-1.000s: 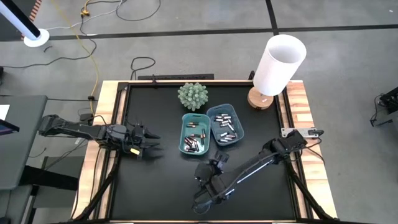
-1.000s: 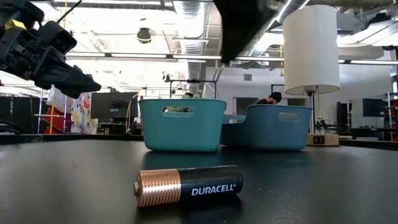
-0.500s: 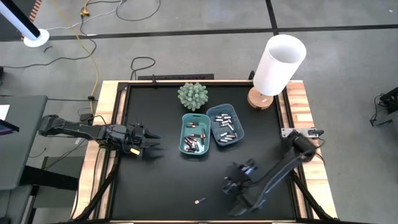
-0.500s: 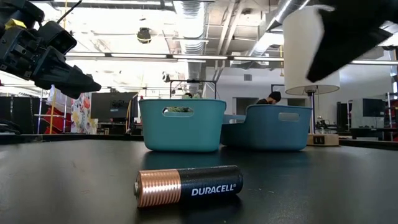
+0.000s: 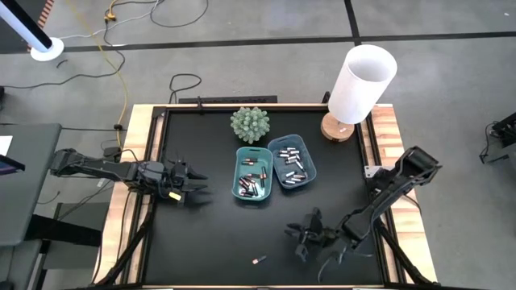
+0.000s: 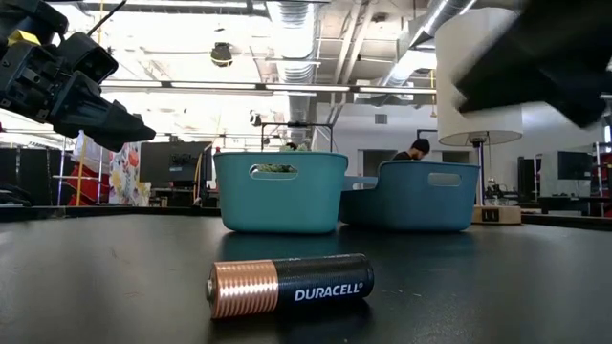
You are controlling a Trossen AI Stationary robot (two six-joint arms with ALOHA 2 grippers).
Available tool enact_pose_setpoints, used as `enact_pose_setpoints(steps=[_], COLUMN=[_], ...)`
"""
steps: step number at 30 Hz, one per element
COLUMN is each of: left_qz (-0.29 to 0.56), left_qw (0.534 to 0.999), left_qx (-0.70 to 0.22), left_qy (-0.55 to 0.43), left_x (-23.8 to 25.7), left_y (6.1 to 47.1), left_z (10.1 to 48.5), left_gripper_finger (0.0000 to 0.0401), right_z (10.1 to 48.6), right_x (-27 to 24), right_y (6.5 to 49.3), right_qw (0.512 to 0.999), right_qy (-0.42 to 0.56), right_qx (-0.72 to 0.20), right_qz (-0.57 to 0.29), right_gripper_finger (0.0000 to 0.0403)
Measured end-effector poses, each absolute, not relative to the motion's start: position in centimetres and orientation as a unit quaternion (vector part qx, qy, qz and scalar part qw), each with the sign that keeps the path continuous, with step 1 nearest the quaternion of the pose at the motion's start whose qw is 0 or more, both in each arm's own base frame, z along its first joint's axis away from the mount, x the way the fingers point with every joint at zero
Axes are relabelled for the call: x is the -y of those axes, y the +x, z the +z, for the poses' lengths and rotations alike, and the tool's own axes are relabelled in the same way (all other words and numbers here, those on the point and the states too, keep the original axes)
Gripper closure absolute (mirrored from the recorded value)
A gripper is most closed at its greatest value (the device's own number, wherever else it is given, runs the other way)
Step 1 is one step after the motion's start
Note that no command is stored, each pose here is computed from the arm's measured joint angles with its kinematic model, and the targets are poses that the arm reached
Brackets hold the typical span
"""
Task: Sort batteries
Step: Put the black battery into the green bin
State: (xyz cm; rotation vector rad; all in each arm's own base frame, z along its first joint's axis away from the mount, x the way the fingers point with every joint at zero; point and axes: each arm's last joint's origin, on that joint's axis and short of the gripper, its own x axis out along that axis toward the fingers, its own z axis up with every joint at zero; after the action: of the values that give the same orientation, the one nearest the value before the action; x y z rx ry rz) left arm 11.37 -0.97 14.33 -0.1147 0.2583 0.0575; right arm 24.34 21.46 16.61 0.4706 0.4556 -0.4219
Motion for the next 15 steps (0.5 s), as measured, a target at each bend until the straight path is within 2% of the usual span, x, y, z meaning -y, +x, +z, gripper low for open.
enact_pose_setpoints(steps=[6,11,15], left_qz=[0.028,0.029,0.029], left_qw=[0.99,0.99,0.99], left_qx=[-0.129,-0.129,-0.129], left_qy=[-0.057,-0.057,-0.057], left_x=[1.0,1.0,1.0], left_y=[11.4,11.4,11.4], left_z=[14.3,14.3,14.3], left_gripper_finger=[0.0265,0.0265,0.0265], right_z=[18.3,18.3,17.6], right_x=[-21.2,-20.6,-20.2], right_y=[27.0,29.5,31.2], right_qw=[0.957,0.969,0.966], right_qy=[0.181,0.089,0.094], right_qx=[-0.169,-0.206,-0.223], right_qz=[-0.154,-0.103,-0.096], right_gripper_finger=[0.0284,0.0284,0.0284])
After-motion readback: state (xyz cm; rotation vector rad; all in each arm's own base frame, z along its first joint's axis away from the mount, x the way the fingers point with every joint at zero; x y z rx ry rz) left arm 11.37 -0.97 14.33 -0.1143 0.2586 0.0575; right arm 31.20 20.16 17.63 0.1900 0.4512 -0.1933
